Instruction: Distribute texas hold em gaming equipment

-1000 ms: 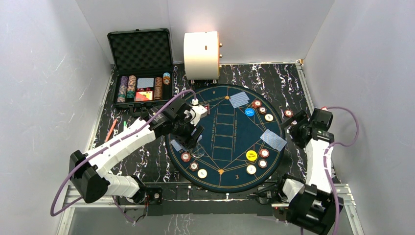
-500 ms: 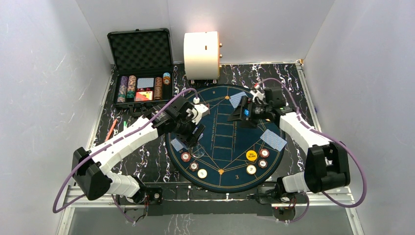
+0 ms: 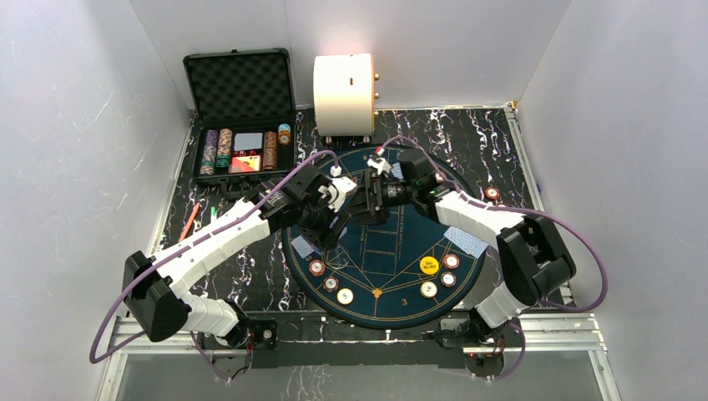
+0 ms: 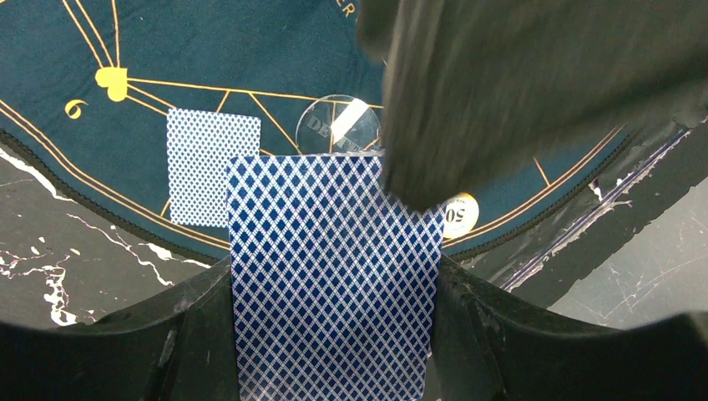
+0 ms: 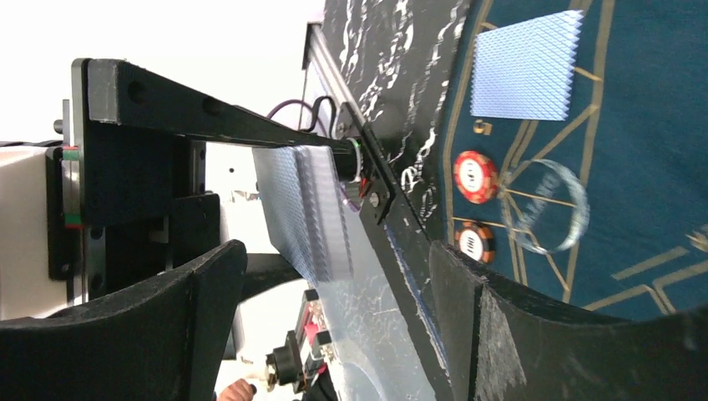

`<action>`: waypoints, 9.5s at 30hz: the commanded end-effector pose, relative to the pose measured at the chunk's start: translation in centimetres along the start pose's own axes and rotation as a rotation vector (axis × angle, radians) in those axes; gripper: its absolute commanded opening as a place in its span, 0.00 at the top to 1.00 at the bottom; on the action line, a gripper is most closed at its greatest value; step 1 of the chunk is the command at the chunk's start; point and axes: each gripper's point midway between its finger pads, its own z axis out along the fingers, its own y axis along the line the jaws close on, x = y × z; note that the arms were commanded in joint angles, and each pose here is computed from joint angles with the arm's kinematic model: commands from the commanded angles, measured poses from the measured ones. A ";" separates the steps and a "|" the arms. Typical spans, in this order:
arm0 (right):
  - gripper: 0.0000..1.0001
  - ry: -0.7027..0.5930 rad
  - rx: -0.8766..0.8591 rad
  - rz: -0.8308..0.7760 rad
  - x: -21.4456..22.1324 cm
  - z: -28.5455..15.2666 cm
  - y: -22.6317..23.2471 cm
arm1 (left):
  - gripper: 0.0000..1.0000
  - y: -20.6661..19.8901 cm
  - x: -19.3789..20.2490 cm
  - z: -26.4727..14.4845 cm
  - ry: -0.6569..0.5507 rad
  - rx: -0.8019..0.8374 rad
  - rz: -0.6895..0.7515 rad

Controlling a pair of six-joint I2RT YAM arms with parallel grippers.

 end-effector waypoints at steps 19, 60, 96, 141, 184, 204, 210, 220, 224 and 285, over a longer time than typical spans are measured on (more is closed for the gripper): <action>0.36 0.050 -0.012 -0.074 1.2 4.7 2.7 | 1.00 -0.9 -2.2 -2.9 -0.139 0.017 0.026; 0.38 -0.014 0.099 -0.171 -0.4 0.6 3.5 | 1.00 -1.2 -2.0 -2.4 -0.126 0.033 0.019; 0.67 -0.042 0.201 -0.240 -1.0 -1.6 5.2 | 1.00 -1.2 -1.6 -2.3 -0.118 0.029 0.003; 1.00 -0.049 0.068 -0.172 -1.3 -6.7 8.2 | 1.00 -0.8 -0.7 -2.5 -0.148 0.012 -0.007; 0.52 0.044 0.248 -0.084 -2.7 10.0 -5.6 | 1.00 0.3 -1.3 -7.7 -0.208 -0.093 -0.093; 0.32 -0.003 -0.170 -0.213 -1.9 -2.4 7.4 | 1.00 -0.7 -1.8 -5.3 -0.159 -0.020 -0.043; 0.33 0.030 -0.179 -0.220 -1.2 -0.7 7.7 | 1.00 -1.0 -1.8 -5.1 -0.151 -0.003 -0.039; 0.37 0.068 -0.166 -0.220 -0.8 1.5 7.7 | 1.00 -1.5 -2.0 -4.8 -0.148 0.029 -0.036; 0.44 0.069 -0.150 -0.219 -0.9 1.5 7.5 | 1.00 -1.6 -1.8 -4.6 -0.142 0.032 -0.037; 0.83 0.029 -0.025 -0.224 -0.6 -1.0 7.9 | 1.00 -0.8 -0.7 -3.6 -0.095 -0.007 -0.064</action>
